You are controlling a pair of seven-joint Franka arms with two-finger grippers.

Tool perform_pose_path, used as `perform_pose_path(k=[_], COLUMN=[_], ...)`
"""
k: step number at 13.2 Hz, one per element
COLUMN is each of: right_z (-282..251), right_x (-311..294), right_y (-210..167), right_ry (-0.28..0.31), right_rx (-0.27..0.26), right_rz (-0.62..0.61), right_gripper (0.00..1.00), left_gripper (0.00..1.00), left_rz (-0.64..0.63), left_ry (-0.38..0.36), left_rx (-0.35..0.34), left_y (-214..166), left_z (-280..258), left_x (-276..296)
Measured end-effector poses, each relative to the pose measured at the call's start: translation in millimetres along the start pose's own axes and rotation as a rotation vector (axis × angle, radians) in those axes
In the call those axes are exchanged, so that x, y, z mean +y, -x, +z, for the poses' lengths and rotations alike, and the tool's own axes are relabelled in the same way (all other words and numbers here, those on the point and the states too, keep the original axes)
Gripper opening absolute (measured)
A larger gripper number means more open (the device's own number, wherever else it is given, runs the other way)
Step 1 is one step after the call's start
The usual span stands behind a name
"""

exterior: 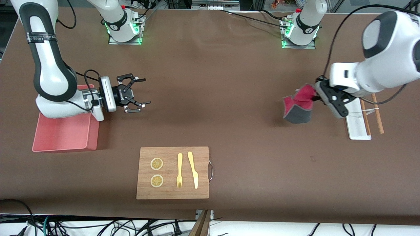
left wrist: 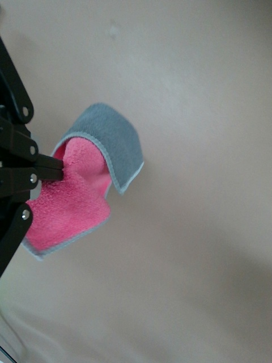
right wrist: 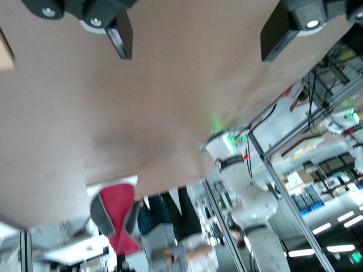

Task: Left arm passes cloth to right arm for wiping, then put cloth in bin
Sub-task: 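Carry the cloth toward the right gripper while the right gripper reaches in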

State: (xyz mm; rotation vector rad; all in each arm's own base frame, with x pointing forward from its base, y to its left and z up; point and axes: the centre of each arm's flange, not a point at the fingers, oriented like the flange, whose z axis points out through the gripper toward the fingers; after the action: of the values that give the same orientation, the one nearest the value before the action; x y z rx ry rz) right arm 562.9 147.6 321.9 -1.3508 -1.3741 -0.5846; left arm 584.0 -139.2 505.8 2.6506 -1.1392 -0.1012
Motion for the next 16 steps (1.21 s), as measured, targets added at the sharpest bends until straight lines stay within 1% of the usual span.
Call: perform_pose_path(k=[3,5,7,9,13,16], right_z=[24.3,39.7,58.4,81.7,121.6,144.3], right_x=[3.5,8.9,14.2,17.9,19.8,19.5], right_y=[-1.4,-7.1,-17.2,-28.0,-44.4,-53.3], right_ry=[0.041,0.071,0.105,0.136,0.175,0.205], right_rx=[0.113,0.158,0.193,0.216,0.257,0.284], right_rz=[-0.042,-0.048,-0.052,-0.059,-0.051,-0.044], right_gripper=[1.00,1.00,1.00,1.00,1.00,1.00], left_gripper=[0.01,0.01,0.01,0.01,0.01,0.01], left_rz=[-0.192,-0.292,-0.388,-0.488,-0.691,-0.838], left_ry=[0.063,0.113,0.163,0.184,0.231,0.272], left_rx=[0.024,0.038,0.043,0.064,0.165,0.216], left_y=[-60.1,-94.5,-119.9,-144.8,-194.4,-211.4], left_z=[11.0,15.3,18.0,14.6,20.9,30.2], left_x=[64.8,105.5,142.0,179.0,252.4,271.1])
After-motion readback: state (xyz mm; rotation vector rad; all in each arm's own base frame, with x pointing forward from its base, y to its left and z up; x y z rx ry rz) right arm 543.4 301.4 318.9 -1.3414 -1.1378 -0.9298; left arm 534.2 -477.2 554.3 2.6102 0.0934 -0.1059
